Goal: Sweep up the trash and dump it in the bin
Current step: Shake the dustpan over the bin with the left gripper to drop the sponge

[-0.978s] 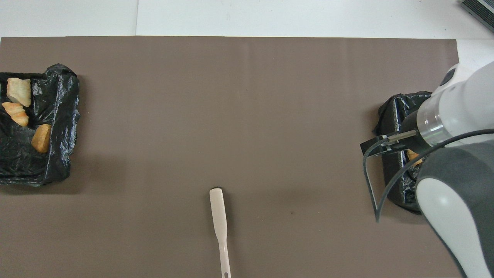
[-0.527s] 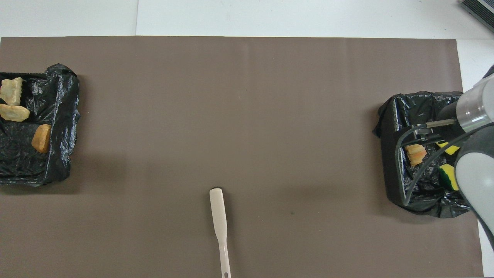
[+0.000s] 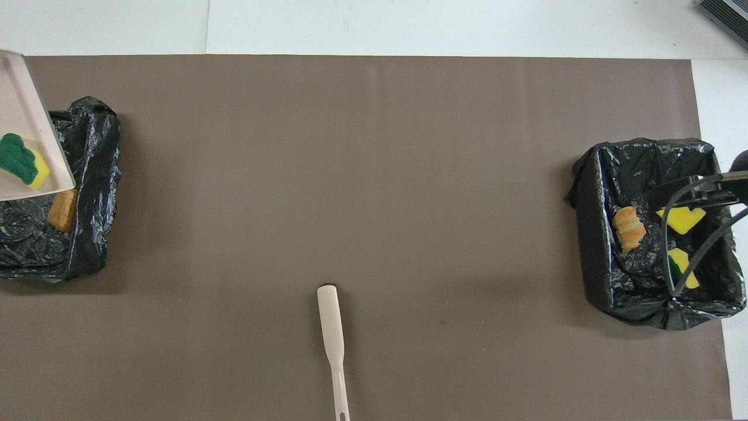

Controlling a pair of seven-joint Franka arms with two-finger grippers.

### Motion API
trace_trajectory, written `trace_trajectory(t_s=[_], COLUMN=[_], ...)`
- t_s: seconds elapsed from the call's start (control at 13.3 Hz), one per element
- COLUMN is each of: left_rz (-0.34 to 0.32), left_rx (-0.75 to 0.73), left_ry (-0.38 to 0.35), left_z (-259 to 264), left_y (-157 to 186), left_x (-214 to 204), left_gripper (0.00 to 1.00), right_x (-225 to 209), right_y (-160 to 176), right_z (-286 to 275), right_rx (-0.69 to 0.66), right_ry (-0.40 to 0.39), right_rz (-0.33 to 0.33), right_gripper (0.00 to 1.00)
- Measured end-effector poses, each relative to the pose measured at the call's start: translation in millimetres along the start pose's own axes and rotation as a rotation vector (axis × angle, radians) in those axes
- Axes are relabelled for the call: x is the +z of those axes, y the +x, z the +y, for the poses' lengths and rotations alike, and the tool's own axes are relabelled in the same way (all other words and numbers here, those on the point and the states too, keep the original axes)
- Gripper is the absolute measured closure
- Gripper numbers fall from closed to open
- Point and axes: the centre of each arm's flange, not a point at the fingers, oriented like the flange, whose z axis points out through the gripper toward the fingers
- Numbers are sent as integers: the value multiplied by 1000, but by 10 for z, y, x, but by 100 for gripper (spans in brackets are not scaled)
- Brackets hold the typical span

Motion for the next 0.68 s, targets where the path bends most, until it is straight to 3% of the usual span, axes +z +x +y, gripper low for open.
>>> trace_trajectory(t_s=[0.15, 0.38, 0.68], left_rz=[48, 98, 151], left_rx=[-89, -271, -554], left_ry=[-80, -174, -313], left_z=[121, 449, 1087], left_y=[281, 1133, 2123], left_x=[-47, -206, -357], left_gripper=[69, 69, 69], right_x=[-67, -349, -380], right_y=[-59, -130, -142], right_z=[-81, -21, -7], right_rx=[28, 51, 55], right_ry=[1, 21, 30], right_rz=[-24, 21, 27], right_gripper=[0, 0, 0])
